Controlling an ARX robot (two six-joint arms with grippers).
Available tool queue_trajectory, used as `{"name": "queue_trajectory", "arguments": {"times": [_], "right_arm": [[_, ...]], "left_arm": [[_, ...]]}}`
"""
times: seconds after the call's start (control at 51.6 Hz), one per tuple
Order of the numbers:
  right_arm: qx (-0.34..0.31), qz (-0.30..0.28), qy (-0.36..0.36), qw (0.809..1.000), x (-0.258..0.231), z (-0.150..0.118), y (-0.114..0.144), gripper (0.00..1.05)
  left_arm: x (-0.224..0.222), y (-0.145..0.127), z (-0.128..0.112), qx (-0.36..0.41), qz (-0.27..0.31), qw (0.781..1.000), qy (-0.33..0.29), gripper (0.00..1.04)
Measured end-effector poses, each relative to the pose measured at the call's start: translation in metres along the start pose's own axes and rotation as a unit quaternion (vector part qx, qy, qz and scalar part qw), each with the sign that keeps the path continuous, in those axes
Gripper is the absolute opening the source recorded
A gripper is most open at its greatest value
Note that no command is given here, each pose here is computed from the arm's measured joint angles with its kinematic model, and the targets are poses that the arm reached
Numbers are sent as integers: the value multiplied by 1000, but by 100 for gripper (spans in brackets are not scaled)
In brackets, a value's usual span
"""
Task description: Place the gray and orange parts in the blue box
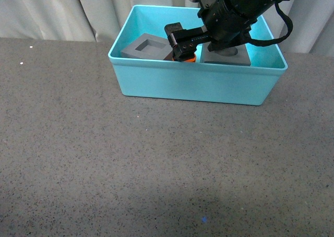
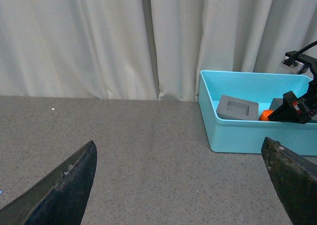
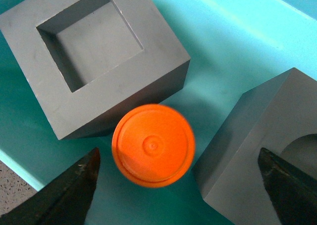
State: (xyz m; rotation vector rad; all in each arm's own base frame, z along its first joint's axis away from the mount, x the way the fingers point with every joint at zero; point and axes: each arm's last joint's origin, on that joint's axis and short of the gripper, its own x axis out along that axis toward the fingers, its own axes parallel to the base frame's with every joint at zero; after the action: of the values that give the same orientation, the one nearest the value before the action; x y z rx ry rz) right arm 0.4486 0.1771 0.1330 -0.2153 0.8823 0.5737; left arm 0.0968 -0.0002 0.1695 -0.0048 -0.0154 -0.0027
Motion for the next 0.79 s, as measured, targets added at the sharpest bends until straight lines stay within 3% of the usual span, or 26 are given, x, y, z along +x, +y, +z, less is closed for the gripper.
{"name": "queue_trajectory", "arguments": {"times": [0.039,0.174,0.445,0.794], "right_arm": [[2,-1,-4,1000,-1,0,-1,97],[18,-9,-32,999,-16,-4,-3,95],[56,-82,-152,983,-93,-12,-13,95],[109,-209,-229,944,-169,-76,-21,95]], "left_arm": [[0,0,0,0,0,1000,0,98],[0,0,0,0,0,1000,0,98],[0,0,0,0,0,1000,0,98],[0,0,0,0,0,1000,0,98]]}}
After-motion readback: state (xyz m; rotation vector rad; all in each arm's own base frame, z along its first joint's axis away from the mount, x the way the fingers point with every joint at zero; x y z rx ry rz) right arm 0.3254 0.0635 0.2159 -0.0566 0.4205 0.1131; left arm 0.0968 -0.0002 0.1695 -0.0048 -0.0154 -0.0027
